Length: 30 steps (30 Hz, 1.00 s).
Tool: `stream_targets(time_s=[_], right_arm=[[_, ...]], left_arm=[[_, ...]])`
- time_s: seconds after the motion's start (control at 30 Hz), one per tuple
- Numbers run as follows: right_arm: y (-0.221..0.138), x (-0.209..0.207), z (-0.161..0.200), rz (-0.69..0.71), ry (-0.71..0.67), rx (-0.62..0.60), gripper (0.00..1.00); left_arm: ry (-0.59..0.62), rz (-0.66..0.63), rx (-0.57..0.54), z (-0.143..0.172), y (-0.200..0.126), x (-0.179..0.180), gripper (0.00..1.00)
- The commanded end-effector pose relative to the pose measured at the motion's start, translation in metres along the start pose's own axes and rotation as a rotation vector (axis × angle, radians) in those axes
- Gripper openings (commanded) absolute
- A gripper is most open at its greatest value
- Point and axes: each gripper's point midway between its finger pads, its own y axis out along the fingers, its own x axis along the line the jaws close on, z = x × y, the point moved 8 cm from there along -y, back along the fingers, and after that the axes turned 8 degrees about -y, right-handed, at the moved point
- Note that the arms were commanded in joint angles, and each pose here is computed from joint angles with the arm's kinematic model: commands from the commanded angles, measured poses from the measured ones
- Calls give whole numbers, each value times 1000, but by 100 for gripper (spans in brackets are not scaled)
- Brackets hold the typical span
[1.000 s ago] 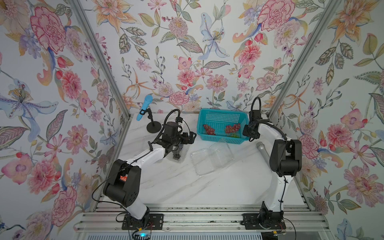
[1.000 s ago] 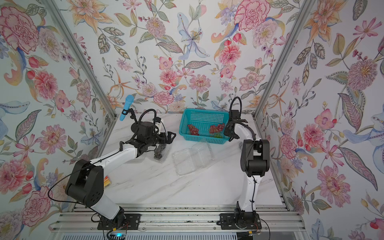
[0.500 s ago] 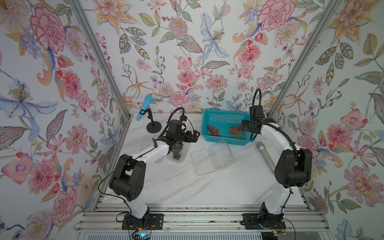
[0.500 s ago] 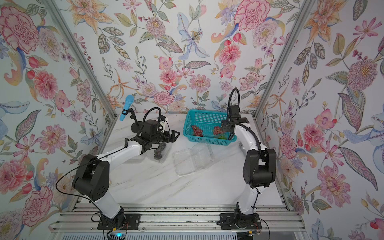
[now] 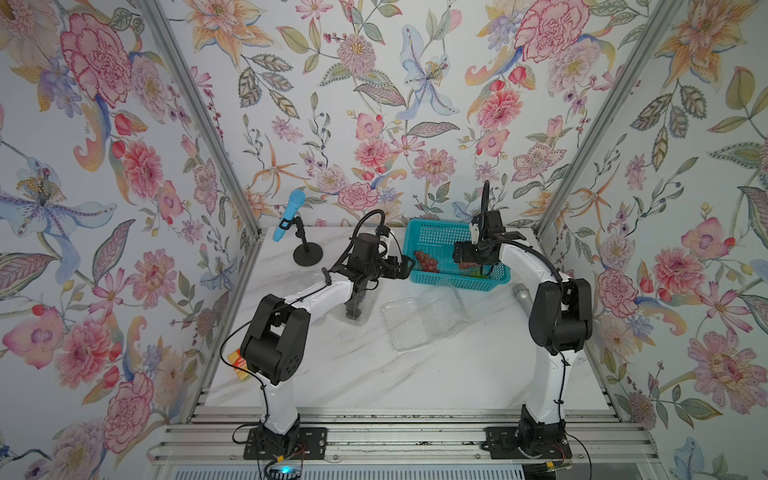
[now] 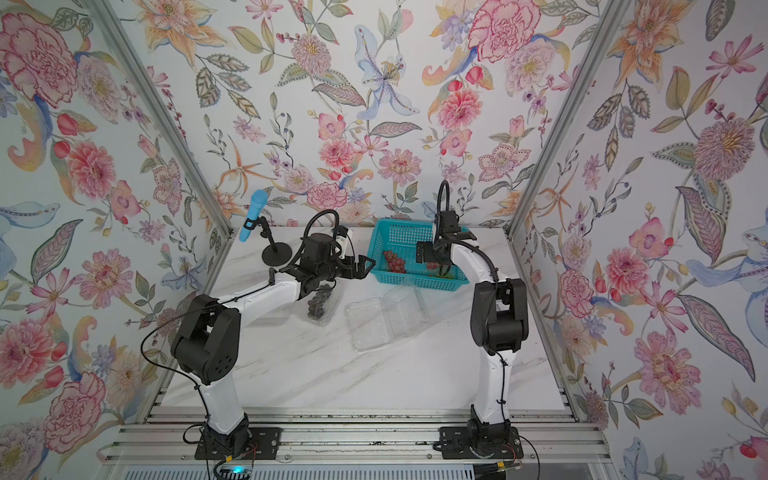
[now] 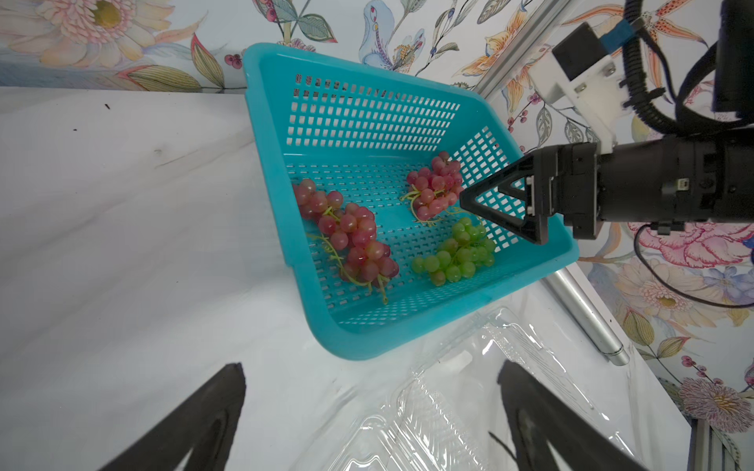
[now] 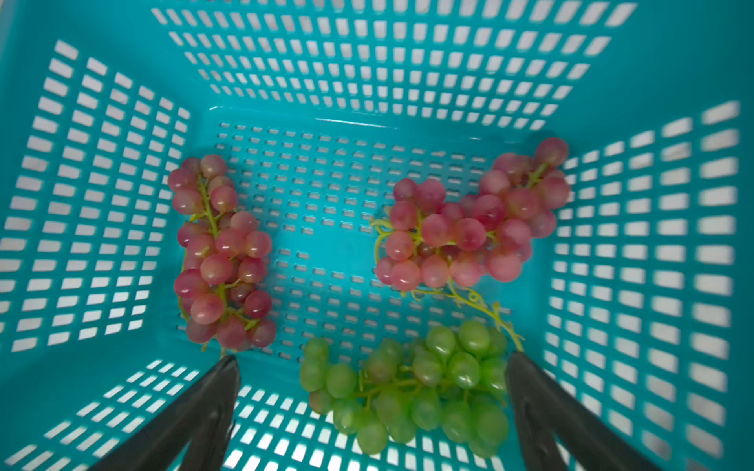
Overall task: Pack grapes into containers
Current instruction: Pick up the grape from the basket.
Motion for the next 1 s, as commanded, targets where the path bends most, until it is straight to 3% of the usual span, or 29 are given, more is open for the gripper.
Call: stream_targets(time_s=[0.0,0.33,0.6,0.77,0.97], right_arm=[[1,30,-8,-168,-82,-12,100],[53,59,-9,-304,-109,33,100],[89,64,-5,-304,-159,85,97],[108,53,-2,-108,-186,145,86],[103,19,-14,94,-81,113,75]], left_arm=[[-7,49,3,-3,12,-9,100],[-12,27,14,2,12,-8,100],[-10,4,28,8,12,-3,100],[-5,-4,37,10,14,-1,100],[-4,-8,44,12,16,1,100]])
